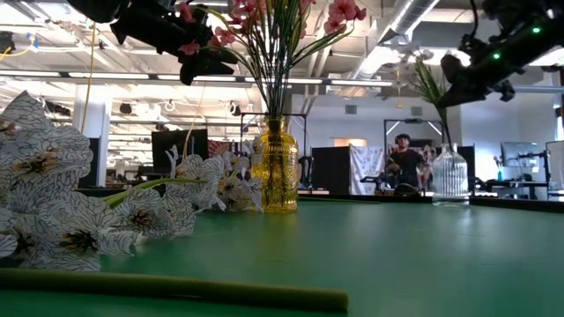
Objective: Sort flowers into vase by color
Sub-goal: Put the white flowers into the top transparent vase
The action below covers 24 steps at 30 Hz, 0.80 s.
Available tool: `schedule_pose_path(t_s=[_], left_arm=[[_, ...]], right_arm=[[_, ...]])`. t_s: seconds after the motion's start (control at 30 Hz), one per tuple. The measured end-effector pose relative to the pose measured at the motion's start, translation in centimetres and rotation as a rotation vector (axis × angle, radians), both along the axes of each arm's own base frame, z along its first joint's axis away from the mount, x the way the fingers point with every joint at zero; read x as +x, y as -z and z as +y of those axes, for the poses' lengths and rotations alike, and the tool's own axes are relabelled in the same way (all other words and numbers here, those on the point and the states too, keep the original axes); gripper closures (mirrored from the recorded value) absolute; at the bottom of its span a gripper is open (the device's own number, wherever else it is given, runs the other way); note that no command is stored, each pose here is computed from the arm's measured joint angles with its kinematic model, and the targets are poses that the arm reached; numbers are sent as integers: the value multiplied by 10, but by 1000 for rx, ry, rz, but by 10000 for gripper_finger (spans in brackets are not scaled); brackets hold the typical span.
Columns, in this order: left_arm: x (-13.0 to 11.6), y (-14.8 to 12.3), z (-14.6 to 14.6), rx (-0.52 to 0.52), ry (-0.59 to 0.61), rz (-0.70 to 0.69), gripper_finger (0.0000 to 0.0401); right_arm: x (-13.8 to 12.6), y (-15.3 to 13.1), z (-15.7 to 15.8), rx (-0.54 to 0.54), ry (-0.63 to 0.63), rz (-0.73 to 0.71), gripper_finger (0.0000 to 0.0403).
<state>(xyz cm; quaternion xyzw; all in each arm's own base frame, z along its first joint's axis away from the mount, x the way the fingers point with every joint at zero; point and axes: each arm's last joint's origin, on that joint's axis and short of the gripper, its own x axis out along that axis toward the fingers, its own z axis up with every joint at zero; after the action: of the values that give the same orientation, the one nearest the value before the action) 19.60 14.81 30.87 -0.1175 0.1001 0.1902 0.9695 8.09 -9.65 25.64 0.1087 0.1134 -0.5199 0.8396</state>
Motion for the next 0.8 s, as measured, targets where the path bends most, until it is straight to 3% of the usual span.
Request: schedule_pose_path(t_s=[0.37,0.8], left_arm=[[0,0,0,3,-10,2,248],[0,0,0,2,-8,1,248]], right_arm=[[-8,30,9,-15,-10,-46,380],[-7,36,9,-17,-45,8,282]])
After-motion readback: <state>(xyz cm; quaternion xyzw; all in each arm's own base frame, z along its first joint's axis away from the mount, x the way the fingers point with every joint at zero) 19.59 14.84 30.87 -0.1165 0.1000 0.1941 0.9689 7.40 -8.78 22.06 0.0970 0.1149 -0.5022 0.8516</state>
